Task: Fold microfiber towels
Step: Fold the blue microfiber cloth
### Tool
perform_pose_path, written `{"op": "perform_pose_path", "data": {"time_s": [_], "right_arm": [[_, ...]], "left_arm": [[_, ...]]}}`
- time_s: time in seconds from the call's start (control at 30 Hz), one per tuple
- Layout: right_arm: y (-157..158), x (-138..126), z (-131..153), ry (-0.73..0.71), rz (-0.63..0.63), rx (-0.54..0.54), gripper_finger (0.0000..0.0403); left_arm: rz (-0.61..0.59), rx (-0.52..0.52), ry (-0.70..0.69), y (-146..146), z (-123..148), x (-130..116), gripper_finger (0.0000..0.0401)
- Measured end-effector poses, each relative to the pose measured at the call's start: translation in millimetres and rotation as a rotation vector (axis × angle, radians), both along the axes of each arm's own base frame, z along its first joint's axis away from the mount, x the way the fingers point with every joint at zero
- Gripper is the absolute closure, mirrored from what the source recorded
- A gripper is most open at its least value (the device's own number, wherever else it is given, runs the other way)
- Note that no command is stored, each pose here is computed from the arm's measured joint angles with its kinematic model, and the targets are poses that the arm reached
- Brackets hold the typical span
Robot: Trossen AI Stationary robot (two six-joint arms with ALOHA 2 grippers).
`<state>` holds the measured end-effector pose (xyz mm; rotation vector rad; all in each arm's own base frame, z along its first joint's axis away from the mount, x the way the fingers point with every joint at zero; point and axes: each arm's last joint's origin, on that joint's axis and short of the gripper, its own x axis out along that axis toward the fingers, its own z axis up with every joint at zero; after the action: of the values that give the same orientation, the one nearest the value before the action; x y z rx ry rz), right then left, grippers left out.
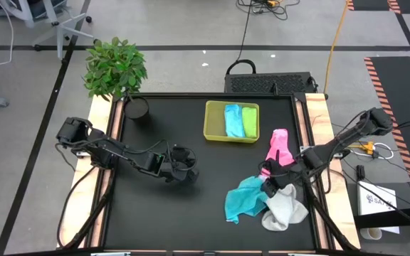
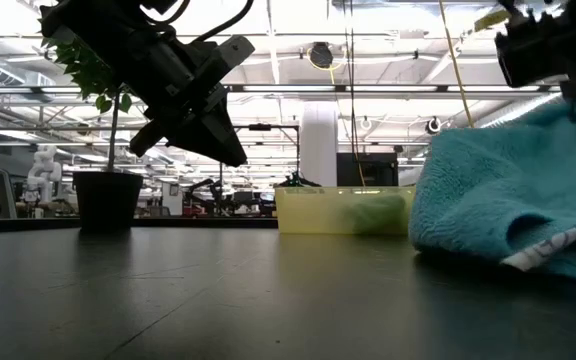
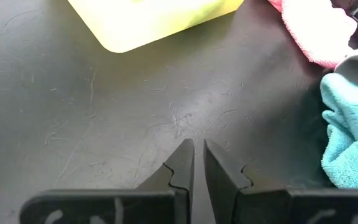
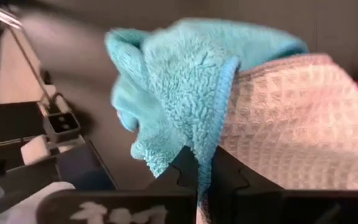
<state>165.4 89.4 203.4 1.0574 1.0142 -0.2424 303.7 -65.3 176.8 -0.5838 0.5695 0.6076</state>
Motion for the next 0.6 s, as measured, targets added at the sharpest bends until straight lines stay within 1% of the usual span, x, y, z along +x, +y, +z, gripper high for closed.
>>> {"op": "perform_pose_path", "data": {"time_s": [0.1, 0.27, 0.37, 0.5, 0.6], "right_arm": [[-5.2, -2.1, 5.0, -0.048, 0.003, -0.043, 0.0399], [-11.5, -2.0, 4.4, -0.044, 0.021, -0.088, 0.0390], [-14.3, 0.5, 3.0, -0.045, 0.035, -0.116, 0.0372], [-19.6, 3.6, 1.9, -0.045, 0.032, -0.139, 0.0337], [-23.9, 5.2, 2.3, -0.036, 0.031, -0.107, 0.0312]], "left_arm": [[0.001, 0.000, 0.000, -0.1, 0.0, 0.0, 0.0366], [0.002, -0.001, -0.001, -0.1, 0.0, 0.0, 0.0366], [0.002, -0.001, -0.001, -0.1, 0.0, 0.0, 0.0366], [0.002, 0.000, 0.000, -0.1, -0.1, -0.1, 0.0366], [0.002, 0.000, 0.001, -0.1, -0.1, -0.1, 0.0366]]}}
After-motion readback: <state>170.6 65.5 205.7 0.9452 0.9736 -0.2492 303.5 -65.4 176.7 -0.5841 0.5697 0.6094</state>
